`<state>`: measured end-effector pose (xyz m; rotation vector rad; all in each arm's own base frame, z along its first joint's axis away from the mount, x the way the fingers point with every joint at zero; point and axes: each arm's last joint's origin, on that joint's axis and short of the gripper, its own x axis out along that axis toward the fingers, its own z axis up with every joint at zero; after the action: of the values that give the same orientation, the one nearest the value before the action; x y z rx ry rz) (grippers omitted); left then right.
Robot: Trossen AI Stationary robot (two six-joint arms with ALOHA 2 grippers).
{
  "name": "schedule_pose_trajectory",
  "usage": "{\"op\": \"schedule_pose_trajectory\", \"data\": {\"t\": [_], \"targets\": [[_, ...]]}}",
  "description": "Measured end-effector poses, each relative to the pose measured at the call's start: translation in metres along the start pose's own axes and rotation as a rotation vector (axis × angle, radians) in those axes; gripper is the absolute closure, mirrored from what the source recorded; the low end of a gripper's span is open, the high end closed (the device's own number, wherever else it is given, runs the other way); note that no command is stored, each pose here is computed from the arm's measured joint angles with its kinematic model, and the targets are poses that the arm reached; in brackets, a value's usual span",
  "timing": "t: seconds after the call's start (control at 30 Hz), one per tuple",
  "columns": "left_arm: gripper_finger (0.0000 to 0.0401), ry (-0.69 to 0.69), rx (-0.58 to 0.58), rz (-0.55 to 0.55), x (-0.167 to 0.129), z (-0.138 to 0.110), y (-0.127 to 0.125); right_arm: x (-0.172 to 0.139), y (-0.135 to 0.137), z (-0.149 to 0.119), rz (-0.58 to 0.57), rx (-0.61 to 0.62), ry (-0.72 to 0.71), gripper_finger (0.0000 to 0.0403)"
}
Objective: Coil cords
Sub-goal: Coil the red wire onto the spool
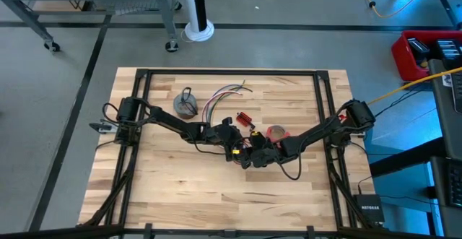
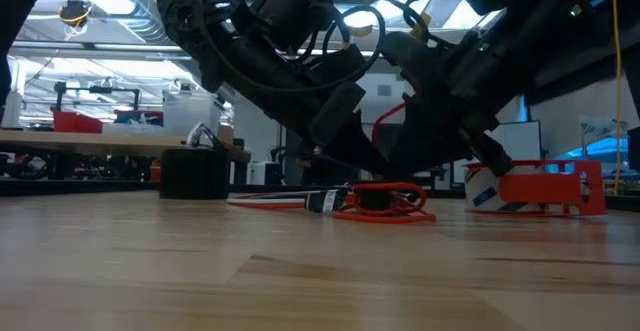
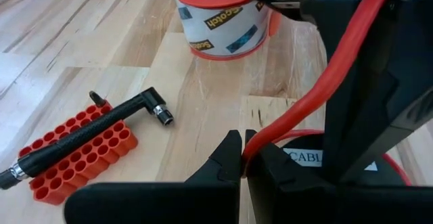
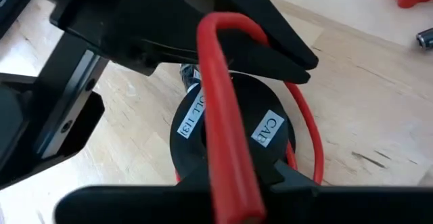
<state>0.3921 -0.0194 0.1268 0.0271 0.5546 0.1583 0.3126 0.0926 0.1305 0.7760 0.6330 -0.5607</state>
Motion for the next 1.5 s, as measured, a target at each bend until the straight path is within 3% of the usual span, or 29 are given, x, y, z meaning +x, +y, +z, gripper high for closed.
{"op": "schedule_pose_trajectory", "data": {"t": [0.27, 0.47, 0.67, 0.97, 1.2, 1.5], "targets": [[0.0401, 0.003, 0.013, 0.020, 0.000, 0.000, 0.001, 0.000, -0.001, -0.001, -0.003, -0.003, 0.021, 0.0394], [0.0401, 0.012, 0.030, 0.099, -0.001, -0.001, 0.004, 0.000, -0.001, -0.001, 0.000, 0.000, 0.033, 0.0393], [0.0401, 0.107, 0.003, 0.167, -0.009, -0.001, 0.015, 0.000, -0.001, -0.002, 0.006, 0.015, 0.061, 0.0393], [0.0401, 0.217, 0.018, 0.181, -0.033, 0.006, 0.022, 0.000, -0.003, -0.004, -0.008, 0.035, 0.082, 0.0393], [0.0401, 0.344, 0.031, 0.150, -0.041, -0.006, 0.011, 0.000, -0.003, -0.004, -0.003, 0.040, 0.101, 0.0393], [0.0401, 0.373, 0.066, 0.098, -0.049, -0.011, -0.016, 0.000, -0.005, -0.005, -0.021, 0.071, 0.115, 0.0393]]}}
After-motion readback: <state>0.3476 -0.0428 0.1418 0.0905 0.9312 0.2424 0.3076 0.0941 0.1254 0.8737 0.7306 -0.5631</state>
